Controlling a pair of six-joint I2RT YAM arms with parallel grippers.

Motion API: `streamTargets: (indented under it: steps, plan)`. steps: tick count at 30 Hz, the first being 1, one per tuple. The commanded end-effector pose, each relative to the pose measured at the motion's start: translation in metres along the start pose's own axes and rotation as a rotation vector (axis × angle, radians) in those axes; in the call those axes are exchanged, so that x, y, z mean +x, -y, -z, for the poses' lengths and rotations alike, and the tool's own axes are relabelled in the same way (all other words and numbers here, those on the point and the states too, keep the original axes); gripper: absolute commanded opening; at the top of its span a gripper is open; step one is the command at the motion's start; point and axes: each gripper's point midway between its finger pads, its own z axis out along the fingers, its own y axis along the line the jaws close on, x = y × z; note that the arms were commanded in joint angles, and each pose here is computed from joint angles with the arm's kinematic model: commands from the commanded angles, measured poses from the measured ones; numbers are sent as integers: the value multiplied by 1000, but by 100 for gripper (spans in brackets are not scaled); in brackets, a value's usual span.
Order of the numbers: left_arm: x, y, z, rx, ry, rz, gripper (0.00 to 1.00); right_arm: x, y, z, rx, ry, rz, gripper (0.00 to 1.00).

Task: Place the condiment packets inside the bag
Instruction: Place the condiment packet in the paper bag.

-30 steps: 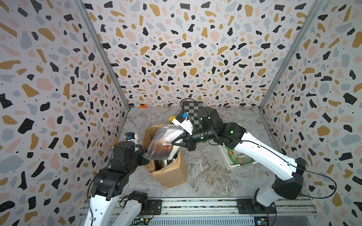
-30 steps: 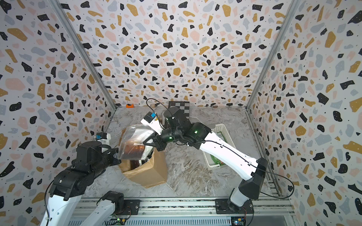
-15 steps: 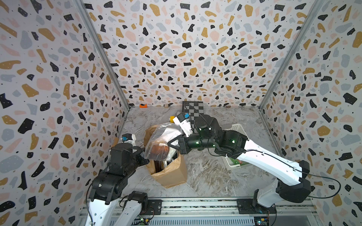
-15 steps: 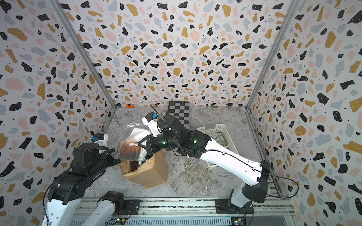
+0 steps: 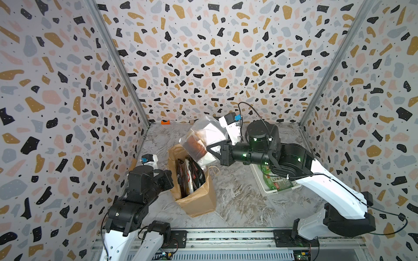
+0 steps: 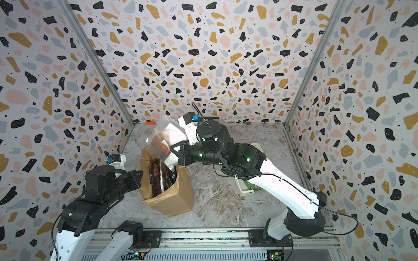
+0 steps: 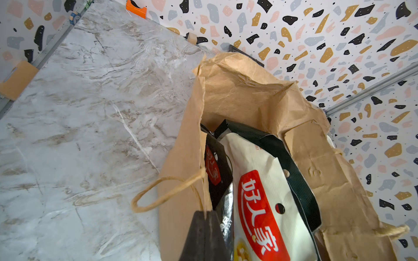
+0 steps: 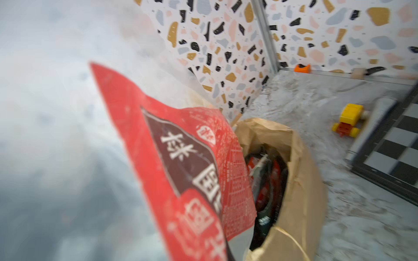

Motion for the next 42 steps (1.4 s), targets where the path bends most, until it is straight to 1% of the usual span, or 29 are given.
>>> streamTargets:
  steps: [1, 4, 7, 10, 16, 19, 22, 26, 28, 31, 37, 42]
  plan:
    - [-12, 16, 2, 77, 37, 18, 0, -10, -55, -16, -251, -19, -58, 0]
    - [-12, 16, 4, 79, 41, 21, 0, -6, -62, -34, -292, -40, -118, 0]
    - [-11, 14, 5, 68, 45, 18, 0, 2, -51, -48, -274, -37, -181, 0]
    - [-9, 12, 5, 59, 43, 13, 0, 15, -29, -60, -219, -22, -239, 0]
    - [-8, 10, 4, 52, 40, 7, 0, 36, 16, -51, -63, 5, -267, 0]
    - [-9, 8, 5, 40, 46, -2, 0, 47, 43, -44, 12, -9, -288, 0]
    - [-9, 6, 6, 29, 49, -4, 0, 58, 58, -41, 39, -42, -301, 0]
    - [-10, 8, 5, 37, 49, -1, 0, 75, 62, -54, 28, -135, -301, 0]
    - [-10, 9, 5, 42, 47, -2, 0, 81, 67, -59, 42, -158, -311, 0]
    - [-10, 10, 6, 49, 46, -7, 0, 74, 71, -60, 69, -134, -308, 0]
    - [-9, 20, 5, 98, 29, -35, 0, 54, 61, -68, 61, -98, -334, 0]
    - [-6, 27, 1, 135, -1, -54, 0, 63, 68, -91, 81, -115, -376, 0]
